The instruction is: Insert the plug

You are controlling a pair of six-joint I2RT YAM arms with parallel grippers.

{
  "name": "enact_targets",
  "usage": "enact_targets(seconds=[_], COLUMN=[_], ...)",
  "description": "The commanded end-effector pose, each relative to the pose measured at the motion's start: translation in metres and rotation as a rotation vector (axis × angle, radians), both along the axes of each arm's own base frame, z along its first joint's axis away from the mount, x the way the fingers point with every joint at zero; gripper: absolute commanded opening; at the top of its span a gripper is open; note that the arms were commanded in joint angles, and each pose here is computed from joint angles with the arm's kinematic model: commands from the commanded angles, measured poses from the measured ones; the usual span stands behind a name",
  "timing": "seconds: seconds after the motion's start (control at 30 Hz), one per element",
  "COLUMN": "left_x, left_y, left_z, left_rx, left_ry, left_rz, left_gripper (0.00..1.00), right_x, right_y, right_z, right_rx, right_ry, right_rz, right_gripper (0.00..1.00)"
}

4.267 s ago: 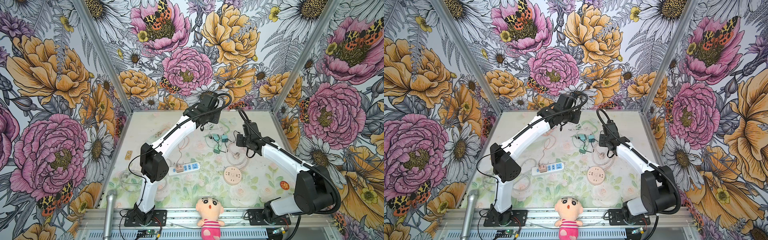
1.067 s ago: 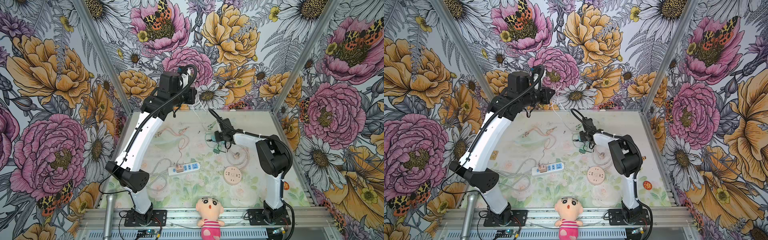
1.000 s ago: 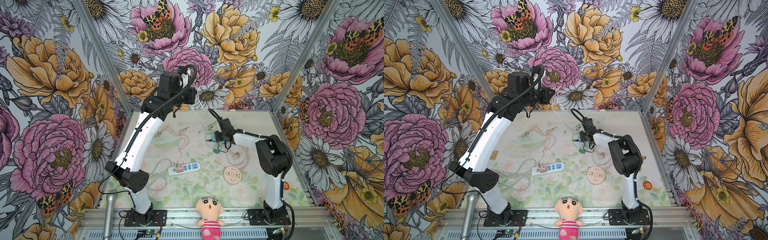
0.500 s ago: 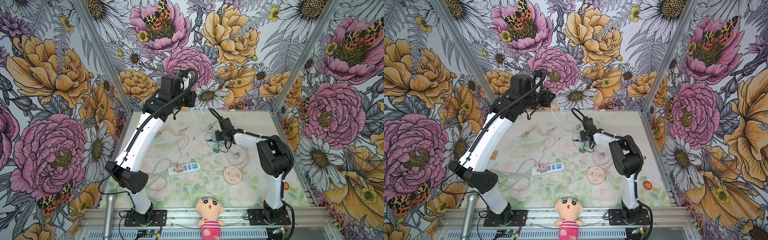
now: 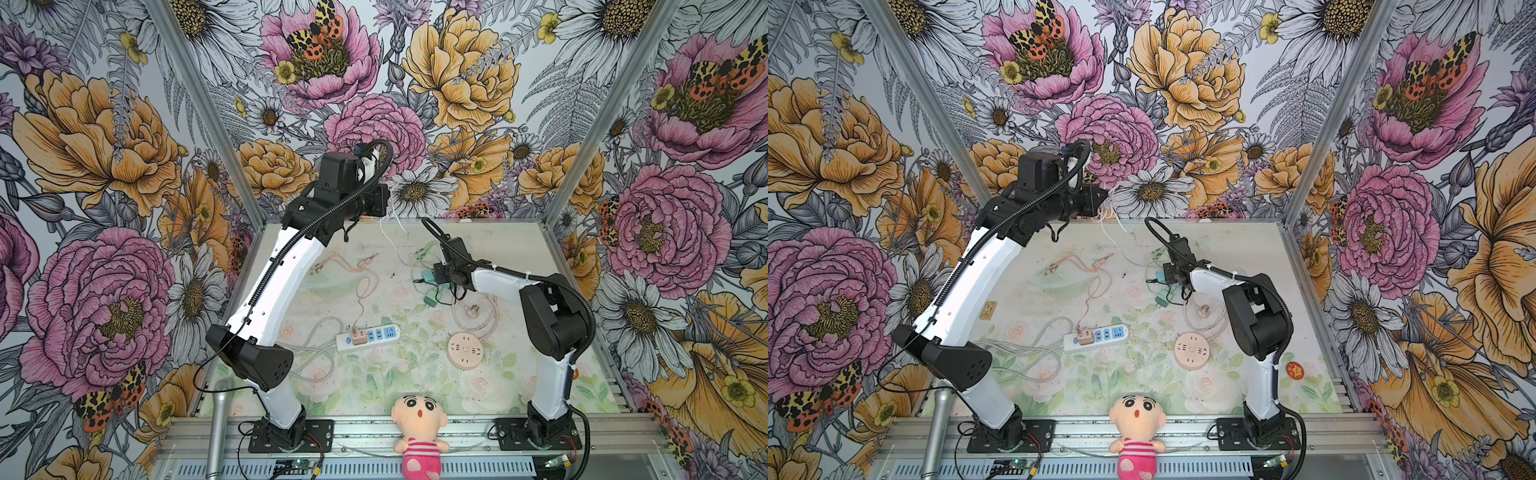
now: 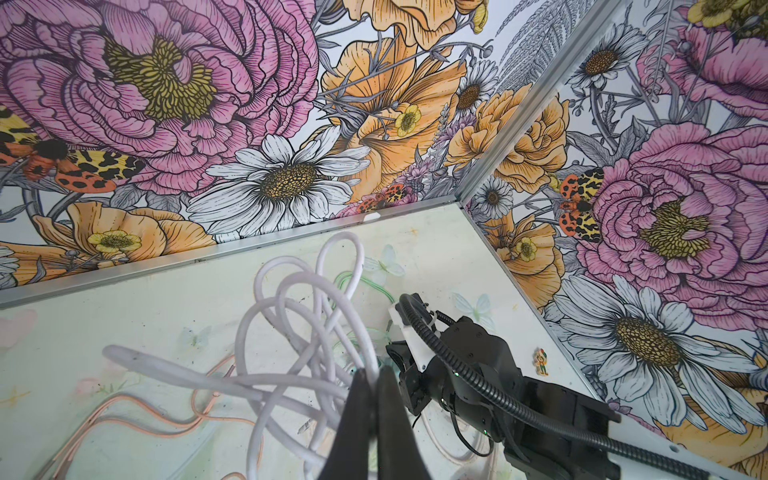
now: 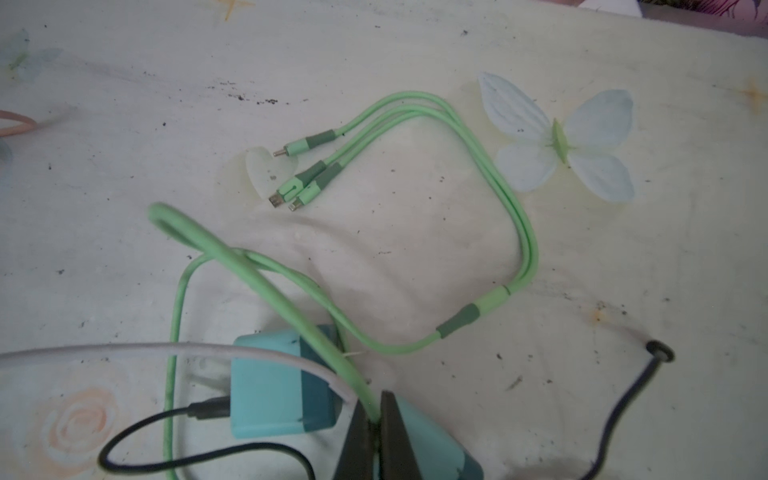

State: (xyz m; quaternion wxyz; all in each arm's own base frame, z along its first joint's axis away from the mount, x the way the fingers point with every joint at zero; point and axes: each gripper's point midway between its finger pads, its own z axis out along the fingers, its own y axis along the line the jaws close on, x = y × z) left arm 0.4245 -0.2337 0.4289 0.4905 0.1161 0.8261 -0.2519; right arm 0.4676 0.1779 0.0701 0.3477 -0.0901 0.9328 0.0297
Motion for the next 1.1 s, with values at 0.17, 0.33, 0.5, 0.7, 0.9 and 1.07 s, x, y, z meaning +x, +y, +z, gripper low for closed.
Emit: enact_targets(seconds=[0.17,0.33,0.5,0.7,0.9,1.07], left_x=[-0.009,-0.01,-0.009,-0.006,-0.007,-0.001], left_y=[0.01,0.007,0.005,0.008,0.001,-0.001], left_z=[0.067,0.086,0.097,0.108,0.118,0.102], left_rx=[-0.089,-0.124,-0.143,-0.172,-0.214,-0.197], left_ry=[-0.15,-0.186,-0.207,-0.223,-0.231,-0.194], left_rz=[-0.001,-0.019,-0.028,-0.026,-0.069,-0.064], left_gripper=[0.0,0.0,0.0,0.0,0.0,0.0], right_x=[-0.017,-0.025,-0.031,-0.037,-0.04,-0.043], right_y=[-0.028,-0.041,-0.052,-0.067,-0.076,-0.07], right_z=[0.03,0.018,0.005,-0.008,-0.025,-0.025], right_rx=[0.008,0.007,0.002,-0.005,-0.022,0.02], right_ry=[-0.058,-0.026,0.006,0.035,0.073,0.085], right_rz=[-0.077,-0.113,-0.142,-0.181,-0.207,-0.194], right_gripper=[0.0,0.0,0.0,0.0,0.0,0.16])
